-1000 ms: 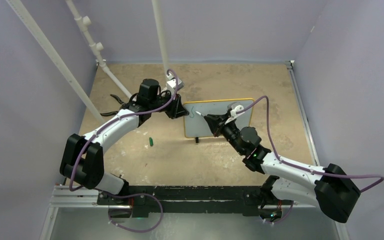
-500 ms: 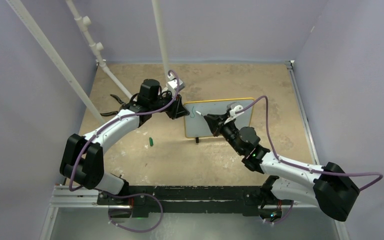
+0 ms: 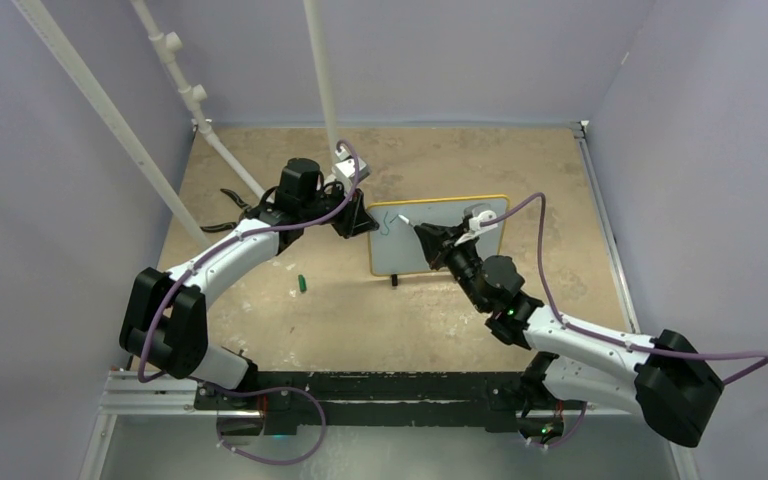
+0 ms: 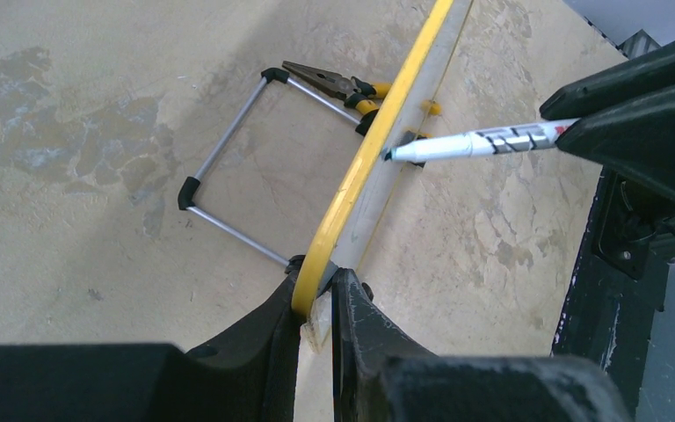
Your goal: Write a sentence on the whiteboard
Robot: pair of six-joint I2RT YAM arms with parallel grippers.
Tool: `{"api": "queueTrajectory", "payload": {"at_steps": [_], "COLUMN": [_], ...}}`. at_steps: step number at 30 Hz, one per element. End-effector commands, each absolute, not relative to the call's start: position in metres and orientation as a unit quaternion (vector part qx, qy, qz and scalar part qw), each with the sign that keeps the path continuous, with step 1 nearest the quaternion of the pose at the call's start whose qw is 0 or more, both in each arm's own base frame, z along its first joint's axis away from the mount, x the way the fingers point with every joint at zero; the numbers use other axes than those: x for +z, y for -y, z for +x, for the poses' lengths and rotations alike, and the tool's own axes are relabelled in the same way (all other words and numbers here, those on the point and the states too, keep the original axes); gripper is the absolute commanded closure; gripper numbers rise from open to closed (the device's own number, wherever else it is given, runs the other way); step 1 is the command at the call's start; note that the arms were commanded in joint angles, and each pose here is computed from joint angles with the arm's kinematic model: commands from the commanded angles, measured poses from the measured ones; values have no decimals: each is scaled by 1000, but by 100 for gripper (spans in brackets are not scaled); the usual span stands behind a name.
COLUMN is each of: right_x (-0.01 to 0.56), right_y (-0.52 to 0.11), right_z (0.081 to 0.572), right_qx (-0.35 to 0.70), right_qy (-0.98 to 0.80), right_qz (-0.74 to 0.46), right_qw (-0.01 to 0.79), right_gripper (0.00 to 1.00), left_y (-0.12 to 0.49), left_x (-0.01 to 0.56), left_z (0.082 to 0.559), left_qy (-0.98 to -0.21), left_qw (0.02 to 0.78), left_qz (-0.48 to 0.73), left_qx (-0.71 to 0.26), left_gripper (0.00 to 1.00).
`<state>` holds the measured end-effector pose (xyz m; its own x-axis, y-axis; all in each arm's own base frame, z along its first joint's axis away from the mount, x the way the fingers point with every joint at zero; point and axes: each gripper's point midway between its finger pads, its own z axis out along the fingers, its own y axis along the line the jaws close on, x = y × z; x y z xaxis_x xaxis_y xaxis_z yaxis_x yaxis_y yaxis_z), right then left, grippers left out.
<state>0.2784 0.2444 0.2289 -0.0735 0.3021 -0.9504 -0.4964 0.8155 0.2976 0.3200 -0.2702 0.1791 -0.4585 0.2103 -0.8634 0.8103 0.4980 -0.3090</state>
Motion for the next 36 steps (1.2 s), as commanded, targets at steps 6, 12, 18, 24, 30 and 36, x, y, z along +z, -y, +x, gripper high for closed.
{"api": "queueTrajectory", "payload": {"at_steps": [6,12,18,24,30,36], "right_x": [244,253,263,267,267,268], "right_y": [-233,-237,-241,-244,-248,-253], "right_z": [284,276,265,271,274,276], "right_qx": [285,304,321,314,309,308], "right_qy": [-659,-644,-624,-625,-624,-623], "right_qz": [-43,-63,-87,-86,-93,-99], "right_qw": [694,699,707,710,712,713], "right_gripper": [100,100,100,100,100,100], "left_y": [269,268,267,266,266,266], "left_x": [182,182,184,184,183,183], "left_z": [324,325,326,326,326,326], "left_qy": [-762,-763,-764,-764,-765,-764], "left_qw": [418,420,423,423,423,424], "left_qz": [343,342,340,340,340,340], "left_qx": [-357,-353,-349,-348,-347,-347], "left_gripper": [100,100,100,100,100,100]}}
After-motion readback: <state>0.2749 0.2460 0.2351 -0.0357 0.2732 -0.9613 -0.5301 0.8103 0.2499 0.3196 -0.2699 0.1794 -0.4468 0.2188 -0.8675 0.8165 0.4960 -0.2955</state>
